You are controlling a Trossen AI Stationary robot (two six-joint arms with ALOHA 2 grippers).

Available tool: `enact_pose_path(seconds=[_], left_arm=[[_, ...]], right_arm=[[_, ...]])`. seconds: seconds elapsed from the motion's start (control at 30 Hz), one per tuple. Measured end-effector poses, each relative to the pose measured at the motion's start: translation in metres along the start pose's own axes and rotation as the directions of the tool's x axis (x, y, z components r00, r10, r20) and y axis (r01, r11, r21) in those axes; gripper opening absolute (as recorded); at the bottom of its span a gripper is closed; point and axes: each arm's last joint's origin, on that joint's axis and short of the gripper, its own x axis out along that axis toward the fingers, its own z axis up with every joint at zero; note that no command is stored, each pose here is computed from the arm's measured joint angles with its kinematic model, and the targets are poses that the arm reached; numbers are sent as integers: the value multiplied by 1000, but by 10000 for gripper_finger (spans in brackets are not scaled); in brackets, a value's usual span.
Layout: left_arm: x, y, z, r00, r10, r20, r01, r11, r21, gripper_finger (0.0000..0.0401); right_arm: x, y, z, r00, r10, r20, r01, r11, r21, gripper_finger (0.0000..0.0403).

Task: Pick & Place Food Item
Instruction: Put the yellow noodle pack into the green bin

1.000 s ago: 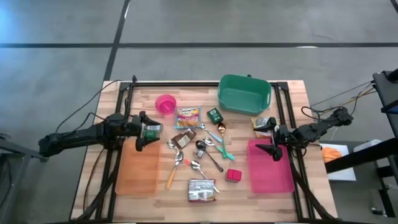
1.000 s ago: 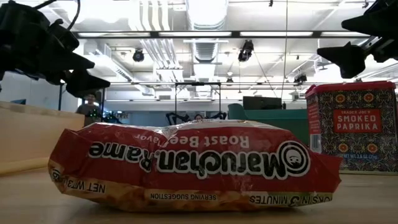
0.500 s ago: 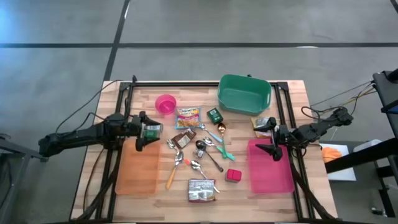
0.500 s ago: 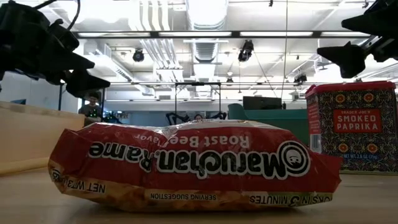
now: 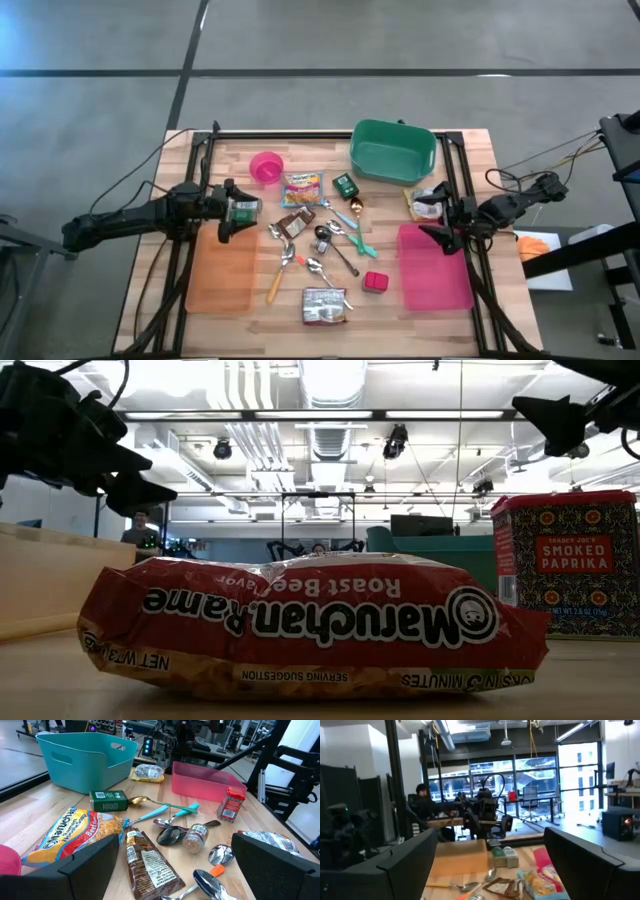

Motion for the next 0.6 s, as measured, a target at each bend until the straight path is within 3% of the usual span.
enact_pose_path(seconds=[0.17,0.37,0.47,0.6], left_arm=[[0,0,0,1000,0,0,0,1000,0,391],[0,0,0,1000,0,0,0,1000,0,391],[0,0,0,1000,0,0,0,1000,0,391],[0,0,0,1000,1,3,-1,1000,5,391]], right_arm=[[2,0,12,999,-27,-24,26,999,-48,364],[18,2,63,973,-226,-52,225,974,-34,364],[28,6,79,953,-264,-150,256,964,-74,364],[38,9,85,872,-357,-335,384,923,14,364]])
